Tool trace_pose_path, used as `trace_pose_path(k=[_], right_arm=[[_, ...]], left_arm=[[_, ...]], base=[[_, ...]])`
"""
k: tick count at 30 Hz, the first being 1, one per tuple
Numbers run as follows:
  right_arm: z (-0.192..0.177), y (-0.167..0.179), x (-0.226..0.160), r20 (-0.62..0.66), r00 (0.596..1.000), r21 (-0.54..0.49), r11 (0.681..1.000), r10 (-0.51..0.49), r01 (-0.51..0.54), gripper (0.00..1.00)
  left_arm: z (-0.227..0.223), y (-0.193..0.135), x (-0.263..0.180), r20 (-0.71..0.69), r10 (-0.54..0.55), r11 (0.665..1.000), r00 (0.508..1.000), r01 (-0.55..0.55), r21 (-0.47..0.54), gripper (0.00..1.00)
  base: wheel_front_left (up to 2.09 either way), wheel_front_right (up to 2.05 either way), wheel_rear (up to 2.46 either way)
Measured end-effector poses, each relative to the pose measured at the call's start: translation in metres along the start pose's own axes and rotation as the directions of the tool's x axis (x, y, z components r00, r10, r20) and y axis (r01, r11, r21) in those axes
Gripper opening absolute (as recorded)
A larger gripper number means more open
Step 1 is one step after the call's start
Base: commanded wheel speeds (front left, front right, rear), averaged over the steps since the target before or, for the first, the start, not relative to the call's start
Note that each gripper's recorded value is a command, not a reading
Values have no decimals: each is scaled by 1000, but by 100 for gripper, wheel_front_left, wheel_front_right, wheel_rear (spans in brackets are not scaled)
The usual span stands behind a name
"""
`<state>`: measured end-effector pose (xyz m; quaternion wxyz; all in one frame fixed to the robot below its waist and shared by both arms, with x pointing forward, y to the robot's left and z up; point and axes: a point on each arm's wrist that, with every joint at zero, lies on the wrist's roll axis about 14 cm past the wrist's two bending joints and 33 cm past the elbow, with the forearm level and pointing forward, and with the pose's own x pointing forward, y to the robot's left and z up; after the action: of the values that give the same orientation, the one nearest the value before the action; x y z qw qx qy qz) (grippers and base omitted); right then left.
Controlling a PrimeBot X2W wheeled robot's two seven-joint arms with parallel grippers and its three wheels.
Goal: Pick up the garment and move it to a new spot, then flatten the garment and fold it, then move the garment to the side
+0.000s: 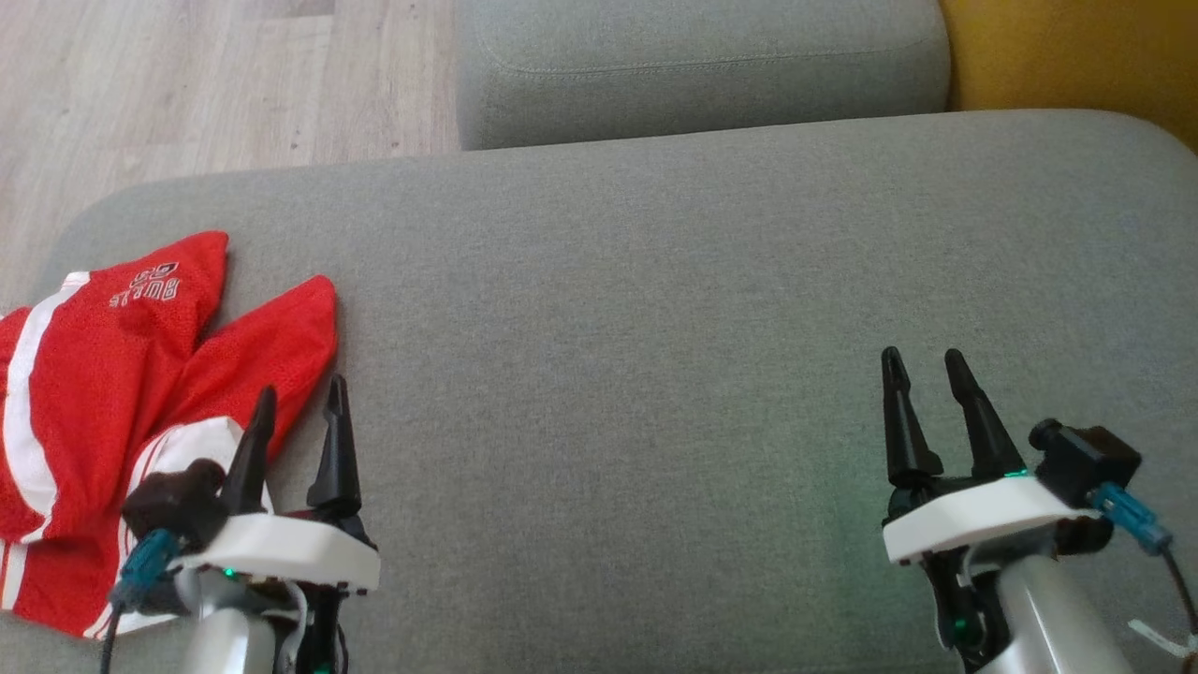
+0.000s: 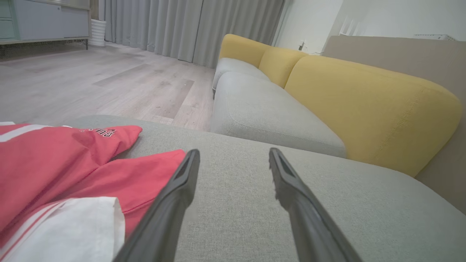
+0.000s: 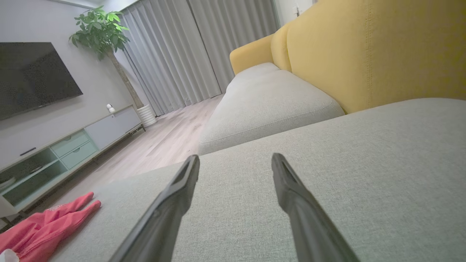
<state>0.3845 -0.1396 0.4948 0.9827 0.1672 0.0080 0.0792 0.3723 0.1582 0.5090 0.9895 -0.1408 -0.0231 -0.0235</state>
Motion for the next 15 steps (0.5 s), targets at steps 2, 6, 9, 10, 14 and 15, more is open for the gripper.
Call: trace_pose_path(k=[2, 6, 9, 10, 14, 15], right_arm=[[0, 2, 0, 1, 1000, -24, 1000, 7, -7, 100], [3, 4, 2, 14, 1000, -70, 997, 22, -21, 100], [5, 6, 3, 20, 999, -103, 994, 31, -29, 100], [6, 6, 2, 23, 999, -114, 993, 33, -30, 100], [6, 9, 2, 23, 999, -156, 987, 46, -42, 100], [6, 9, 2, 24, 999, -166, 985, 49, -44, 100]], left_arm=[[2, -1, 0, 5, -5, 1000, 1000, 5, 25, 100], [8, -4, 1, 31, -19, 997, 999, 17, 72, 100], [10, -5, 2, 43, -24, 994, 999, 19, 108, 100], [10, -6, 2, 43, -27, 993, 999, 21, 119, 100], [11, -8, 2, 53, -40, 986, 998, 31, 163, 100], [12, -9, 3, 57, -45, 984, 997, 34, 175, 100]], base=[[0, 0, 0], [0, 0, 0], [0, 0, 0], [0, 0, 0], [0, 0, 0], [0, 0, 0]])
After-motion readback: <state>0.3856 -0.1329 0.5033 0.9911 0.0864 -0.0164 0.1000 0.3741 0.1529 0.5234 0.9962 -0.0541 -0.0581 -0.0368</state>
